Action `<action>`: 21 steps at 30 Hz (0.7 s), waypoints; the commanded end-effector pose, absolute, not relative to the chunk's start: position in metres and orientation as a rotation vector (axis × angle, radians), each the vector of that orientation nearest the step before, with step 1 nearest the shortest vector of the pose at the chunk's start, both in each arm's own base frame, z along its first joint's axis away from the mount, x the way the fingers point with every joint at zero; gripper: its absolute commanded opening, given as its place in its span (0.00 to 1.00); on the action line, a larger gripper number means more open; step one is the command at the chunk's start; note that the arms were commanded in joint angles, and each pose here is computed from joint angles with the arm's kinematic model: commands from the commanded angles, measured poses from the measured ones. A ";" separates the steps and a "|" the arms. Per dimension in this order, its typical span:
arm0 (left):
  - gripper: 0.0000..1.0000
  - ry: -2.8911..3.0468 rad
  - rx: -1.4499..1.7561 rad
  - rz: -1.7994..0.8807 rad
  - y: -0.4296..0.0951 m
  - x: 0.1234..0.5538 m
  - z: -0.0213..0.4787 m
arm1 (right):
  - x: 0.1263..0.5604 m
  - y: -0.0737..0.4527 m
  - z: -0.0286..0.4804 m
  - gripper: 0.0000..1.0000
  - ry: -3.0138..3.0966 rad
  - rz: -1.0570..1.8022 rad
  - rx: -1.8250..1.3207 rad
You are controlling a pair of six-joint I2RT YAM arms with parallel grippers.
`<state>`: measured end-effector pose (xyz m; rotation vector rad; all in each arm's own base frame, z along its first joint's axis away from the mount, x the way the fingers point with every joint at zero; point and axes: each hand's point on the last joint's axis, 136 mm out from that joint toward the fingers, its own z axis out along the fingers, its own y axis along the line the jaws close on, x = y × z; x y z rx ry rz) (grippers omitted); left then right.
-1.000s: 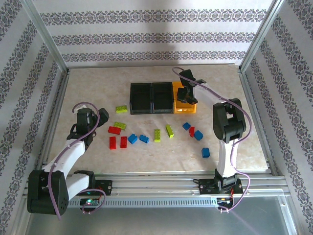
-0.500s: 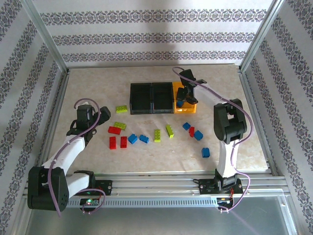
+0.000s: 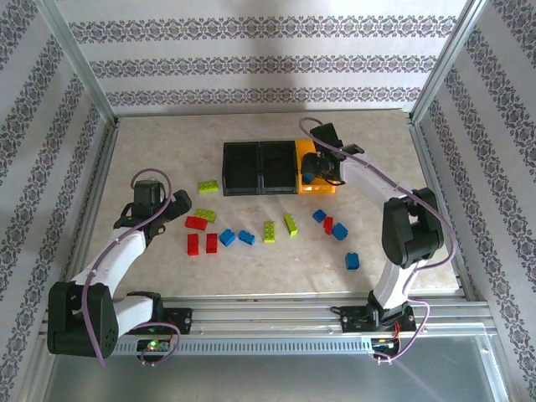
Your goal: Sort the legos into containers by color
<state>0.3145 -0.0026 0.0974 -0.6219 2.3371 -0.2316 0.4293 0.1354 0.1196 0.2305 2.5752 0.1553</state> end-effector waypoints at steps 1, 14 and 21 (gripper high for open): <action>0.99 2.425 -0.606 -0.214 -0.012 0.293 0.095 | 0.419 0.128 0.139 0.73 2.504 0.106 0.239; 0.87 2.678 -0.477 -0.131 -0.054 0.223 0.063 | 0.359 0.087 0.150 0.98 2.398 0.019 0.426; 0.82 2.731 -0.433 -0.127 -0.063 0.216 0.046 | 0.337 0.071 0.147 0.98 2.359 0.005 0.498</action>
